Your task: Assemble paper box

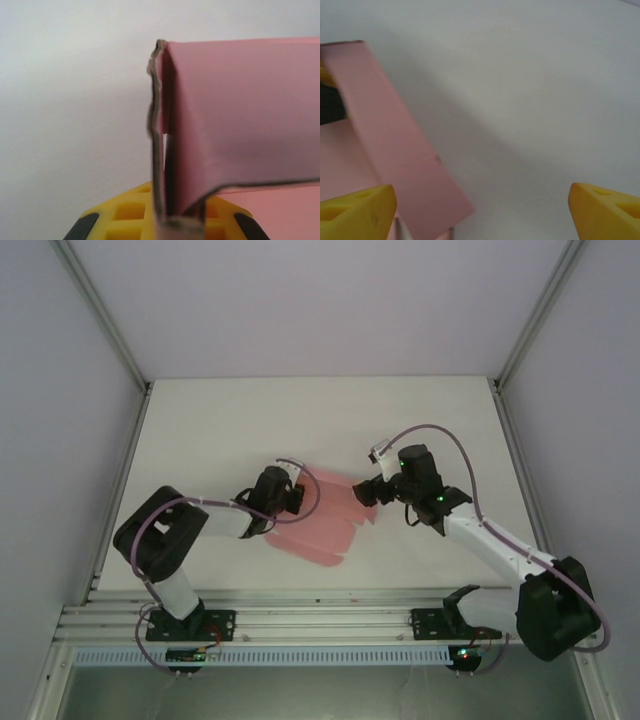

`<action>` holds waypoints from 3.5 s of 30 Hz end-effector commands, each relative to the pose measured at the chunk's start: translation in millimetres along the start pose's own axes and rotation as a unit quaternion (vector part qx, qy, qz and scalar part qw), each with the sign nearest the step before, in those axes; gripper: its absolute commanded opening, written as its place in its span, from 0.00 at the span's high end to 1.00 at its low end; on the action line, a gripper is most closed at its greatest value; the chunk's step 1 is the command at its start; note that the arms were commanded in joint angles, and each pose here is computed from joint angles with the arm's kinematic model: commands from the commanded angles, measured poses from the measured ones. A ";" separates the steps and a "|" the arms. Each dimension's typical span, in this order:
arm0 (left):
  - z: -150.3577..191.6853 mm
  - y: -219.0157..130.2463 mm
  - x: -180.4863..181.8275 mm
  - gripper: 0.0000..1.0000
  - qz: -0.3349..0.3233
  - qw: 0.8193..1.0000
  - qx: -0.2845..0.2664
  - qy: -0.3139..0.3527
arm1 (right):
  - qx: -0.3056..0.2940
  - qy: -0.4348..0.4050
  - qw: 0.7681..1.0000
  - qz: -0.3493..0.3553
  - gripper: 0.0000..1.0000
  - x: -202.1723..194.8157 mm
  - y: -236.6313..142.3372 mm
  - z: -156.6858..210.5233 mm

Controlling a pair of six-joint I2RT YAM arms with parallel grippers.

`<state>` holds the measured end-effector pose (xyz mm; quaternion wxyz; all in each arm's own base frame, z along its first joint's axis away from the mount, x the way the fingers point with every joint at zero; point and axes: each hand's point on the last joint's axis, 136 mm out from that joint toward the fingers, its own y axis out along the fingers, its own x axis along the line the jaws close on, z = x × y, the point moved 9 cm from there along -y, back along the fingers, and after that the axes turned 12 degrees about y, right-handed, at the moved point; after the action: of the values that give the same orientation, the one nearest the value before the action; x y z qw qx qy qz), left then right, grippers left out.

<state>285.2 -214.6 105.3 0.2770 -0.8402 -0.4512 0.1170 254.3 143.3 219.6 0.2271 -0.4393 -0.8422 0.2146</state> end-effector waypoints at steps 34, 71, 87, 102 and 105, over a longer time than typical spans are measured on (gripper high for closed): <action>-21.0 -39.8 20.3 1.00 0.250 0.964 -0.067 -0.064 | 0.013 0.053 0.996 -0.076 0.16 -31.2 -11.2 18.2; -31.4 -35.5 21.5 1.00 0.153 0.986 -0.032 -0.064 | -0.029 -0.039 0.994 -0.100 0.11 46.3 3.6 -29.0; -32.0 -36.1 24.9 1.00 0.138 0.988 -0.026 -0.060 | -0.018 0.030 0.999 -0.017 0.09 11.0 -14.0 -33.8; -36.3 -34.5 25.4 1.00 0.137 0.985 -0.018 -0.101 | 0.011 0.006 1.000 0.000 0.10 34.5 40.9 -27.6; -35.5 -36.2 27.6 1.00 0.121 0.988 -0.013 -0.099 | 0.025 0.004 0.999 0.042 0.09 29.6 38.4 -24.2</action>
<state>282.2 -175.9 123.2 0.2590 -0.8530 -0.3836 0.2410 276.4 192.3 223.4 0.2343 -0.4372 -0.8384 0.2260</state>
